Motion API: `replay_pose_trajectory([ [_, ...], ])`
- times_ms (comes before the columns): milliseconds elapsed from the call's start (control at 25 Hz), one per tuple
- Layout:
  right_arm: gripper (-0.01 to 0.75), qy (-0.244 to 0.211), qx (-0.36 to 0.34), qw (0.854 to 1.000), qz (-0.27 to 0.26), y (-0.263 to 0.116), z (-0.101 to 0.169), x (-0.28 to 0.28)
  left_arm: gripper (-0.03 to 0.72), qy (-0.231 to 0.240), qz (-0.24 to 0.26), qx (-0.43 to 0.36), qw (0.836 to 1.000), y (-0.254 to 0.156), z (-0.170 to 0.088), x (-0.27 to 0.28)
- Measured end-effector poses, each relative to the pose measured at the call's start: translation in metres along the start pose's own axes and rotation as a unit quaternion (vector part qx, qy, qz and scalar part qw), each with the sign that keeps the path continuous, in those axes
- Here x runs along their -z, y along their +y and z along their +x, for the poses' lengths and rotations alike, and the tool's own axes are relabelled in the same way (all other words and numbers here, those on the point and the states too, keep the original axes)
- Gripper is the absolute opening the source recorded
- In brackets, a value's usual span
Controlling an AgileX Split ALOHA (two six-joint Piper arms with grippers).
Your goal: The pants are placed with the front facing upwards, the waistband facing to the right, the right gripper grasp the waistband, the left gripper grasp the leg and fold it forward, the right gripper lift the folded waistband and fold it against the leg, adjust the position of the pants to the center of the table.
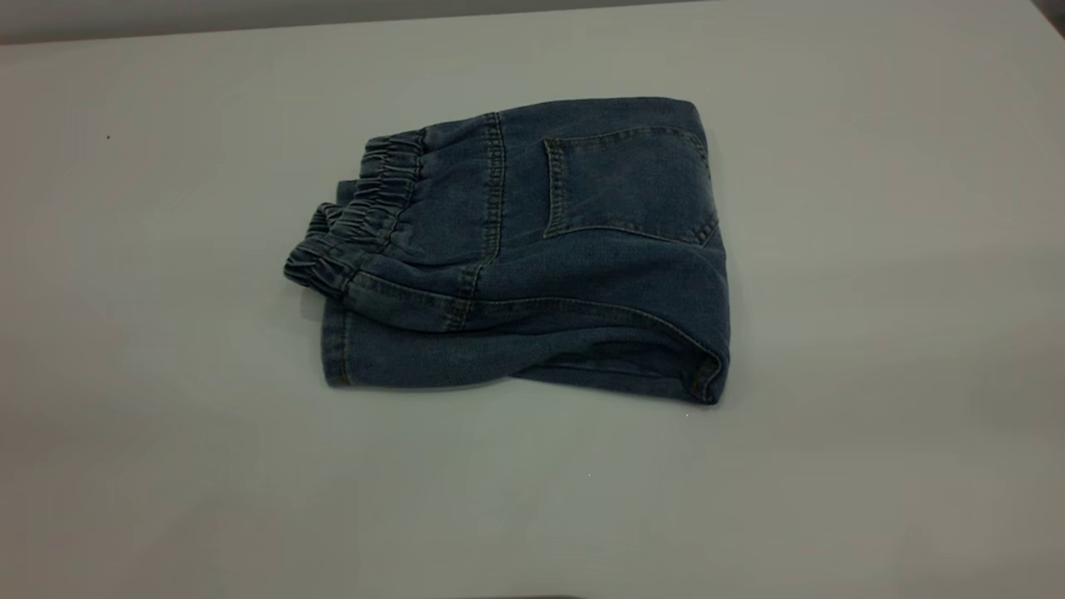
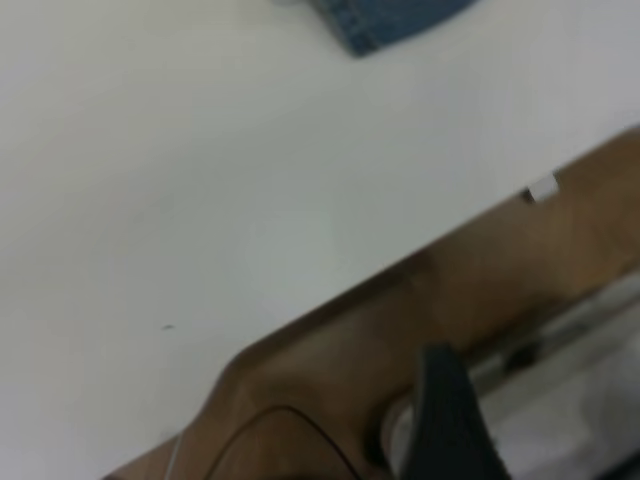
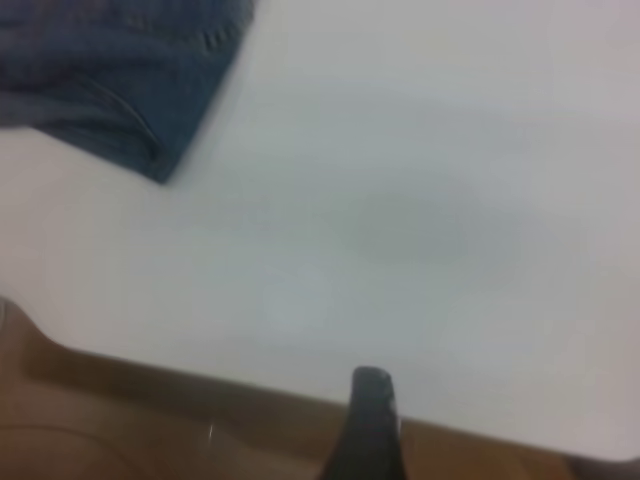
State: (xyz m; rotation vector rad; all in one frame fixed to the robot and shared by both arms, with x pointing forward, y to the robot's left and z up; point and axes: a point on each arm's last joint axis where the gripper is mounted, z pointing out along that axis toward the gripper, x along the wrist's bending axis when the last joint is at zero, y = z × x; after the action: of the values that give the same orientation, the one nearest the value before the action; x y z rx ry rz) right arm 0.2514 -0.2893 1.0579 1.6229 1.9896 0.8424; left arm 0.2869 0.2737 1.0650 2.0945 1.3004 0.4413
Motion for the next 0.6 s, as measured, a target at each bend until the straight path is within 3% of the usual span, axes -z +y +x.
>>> replay_pose_trajectory([
  [320, 0.557, 0.009, -0.033, 0.999, -0.042, -0.009, 0.0, -0.015, 0.41, 0.008, -0.041, -0.006, 0.999, -0.027, 0.003, 0.002],
  [600, 0.557, 0.028, -0.044, 0.998, -0.04, -0.01, 0.004, -0.016, 0.409, 0.01, -0.029, -0.024, 0.999, -0.033, 0.004, -0.001],
])
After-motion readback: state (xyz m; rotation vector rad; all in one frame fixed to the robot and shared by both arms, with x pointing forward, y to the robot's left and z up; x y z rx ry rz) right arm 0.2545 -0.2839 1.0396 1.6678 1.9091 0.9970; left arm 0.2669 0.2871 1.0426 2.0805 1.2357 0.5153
